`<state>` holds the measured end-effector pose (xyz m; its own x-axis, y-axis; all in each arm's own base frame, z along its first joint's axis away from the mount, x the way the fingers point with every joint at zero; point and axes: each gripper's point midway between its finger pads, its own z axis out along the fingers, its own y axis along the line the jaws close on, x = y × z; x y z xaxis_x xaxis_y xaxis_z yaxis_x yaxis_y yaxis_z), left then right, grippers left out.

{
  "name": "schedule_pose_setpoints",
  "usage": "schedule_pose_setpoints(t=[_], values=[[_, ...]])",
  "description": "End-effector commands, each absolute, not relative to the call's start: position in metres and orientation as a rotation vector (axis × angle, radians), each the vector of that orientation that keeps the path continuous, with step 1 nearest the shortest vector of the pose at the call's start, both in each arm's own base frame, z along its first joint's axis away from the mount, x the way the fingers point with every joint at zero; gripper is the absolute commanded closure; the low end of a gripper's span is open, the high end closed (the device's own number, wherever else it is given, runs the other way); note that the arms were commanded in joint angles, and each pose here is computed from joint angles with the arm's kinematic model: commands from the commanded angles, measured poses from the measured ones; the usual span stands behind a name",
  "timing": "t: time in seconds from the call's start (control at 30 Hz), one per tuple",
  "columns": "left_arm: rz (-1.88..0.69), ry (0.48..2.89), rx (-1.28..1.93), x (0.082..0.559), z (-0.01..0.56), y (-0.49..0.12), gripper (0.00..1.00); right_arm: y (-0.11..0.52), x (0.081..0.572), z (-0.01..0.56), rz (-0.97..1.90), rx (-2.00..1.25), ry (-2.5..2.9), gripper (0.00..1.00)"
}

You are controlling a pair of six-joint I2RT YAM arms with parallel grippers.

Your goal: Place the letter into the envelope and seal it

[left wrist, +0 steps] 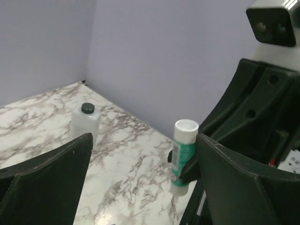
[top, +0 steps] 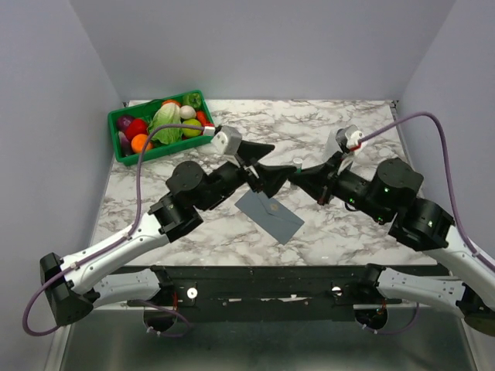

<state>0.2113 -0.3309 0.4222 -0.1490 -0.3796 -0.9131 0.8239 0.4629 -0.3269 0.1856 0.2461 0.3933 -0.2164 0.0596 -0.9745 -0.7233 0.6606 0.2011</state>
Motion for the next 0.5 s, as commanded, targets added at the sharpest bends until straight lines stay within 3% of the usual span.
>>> schedule_pose_setpoints(t=[0.0,0.2,0.47], values=[[-1.419,1.066,0.568,0.156,0.451,-0.318,0.10,0.259,0.135,0.405,1.001,-0.789,1.460,0.99],[-1.607,1.057,0.683,0.127,0.436,-0.322,0.35,0.260,0.113,0.394,1.088,-0.875,1.457,0.99],[-1.685,1.002,0.717,0.111,0.446,-0.318,0.37,0.269,0.107,0.380,1.126,-0.938,1.502,0.99]])
